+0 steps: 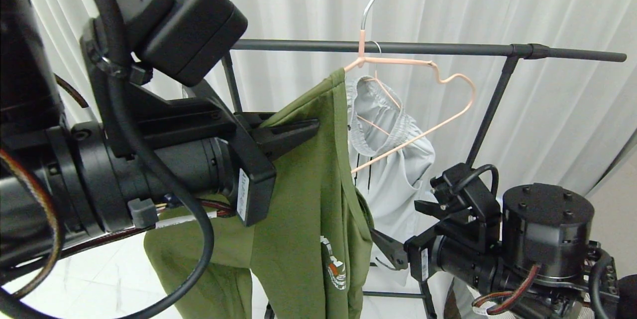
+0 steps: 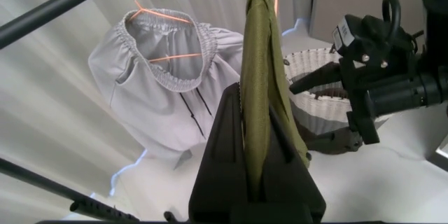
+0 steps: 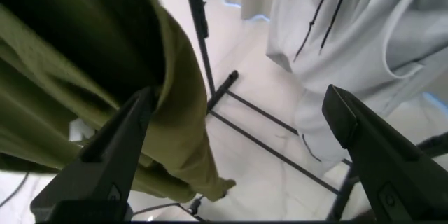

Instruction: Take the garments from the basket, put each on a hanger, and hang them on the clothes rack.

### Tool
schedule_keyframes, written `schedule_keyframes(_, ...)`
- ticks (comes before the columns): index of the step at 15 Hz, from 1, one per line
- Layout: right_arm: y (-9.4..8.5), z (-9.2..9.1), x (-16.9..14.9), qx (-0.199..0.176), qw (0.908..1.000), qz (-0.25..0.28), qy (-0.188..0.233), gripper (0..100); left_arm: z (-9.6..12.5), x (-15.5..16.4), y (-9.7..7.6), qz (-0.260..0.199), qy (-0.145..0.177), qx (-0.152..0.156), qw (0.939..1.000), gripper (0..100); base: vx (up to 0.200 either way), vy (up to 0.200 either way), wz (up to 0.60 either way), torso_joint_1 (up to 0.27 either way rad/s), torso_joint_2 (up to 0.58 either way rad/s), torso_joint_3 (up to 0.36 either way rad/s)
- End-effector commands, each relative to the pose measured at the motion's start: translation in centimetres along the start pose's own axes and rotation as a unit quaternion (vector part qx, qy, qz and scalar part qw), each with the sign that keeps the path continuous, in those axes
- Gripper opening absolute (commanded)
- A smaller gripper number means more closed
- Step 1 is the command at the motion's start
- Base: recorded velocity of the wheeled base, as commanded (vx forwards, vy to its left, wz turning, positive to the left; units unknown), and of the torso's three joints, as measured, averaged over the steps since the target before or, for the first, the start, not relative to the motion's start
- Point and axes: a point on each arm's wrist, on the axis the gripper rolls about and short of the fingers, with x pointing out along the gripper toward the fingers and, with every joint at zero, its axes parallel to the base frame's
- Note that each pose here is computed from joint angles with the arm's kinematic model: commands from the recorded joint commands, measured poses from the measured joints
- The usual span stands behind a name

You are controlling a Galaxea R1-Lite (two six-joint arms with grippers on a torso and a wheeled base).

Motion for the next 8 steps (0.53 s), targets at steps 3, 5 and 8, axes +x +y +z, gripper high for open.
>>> schedule_keyframes(3, -0.8, -0.8, -0.2, -0.027, 0.9993, -0.022, 0.017, 100, 0.0, -0.6, 0.0, 0.001, -0.004, 0.000, 1.0000, 0, 0.000, 0.000, 0.00, 0.000, 0.00, 0.000)
schedule_keyframes(5, -2.1, -1.5, -0.5, -0.038, 0.9977, -0.047, 0.029, 100, -0.2, -1.0, -0.1, 0.001, -0.003, 0.000, 1.0000, 0, 0.000, 0.000, 0.00, 0.000, 0.00, 0.000)
schedule_keyframes(8, -3.7, -1.3, -1.0, -0.040, 0.9960, -0.076, 0.026, 100, -0.7, -1.4, -0.2, -0.001, 0.003, 0.000, 1.0000, 0, 0.000, 0.000, 0.00, 0.000, 0.00, 0.000)
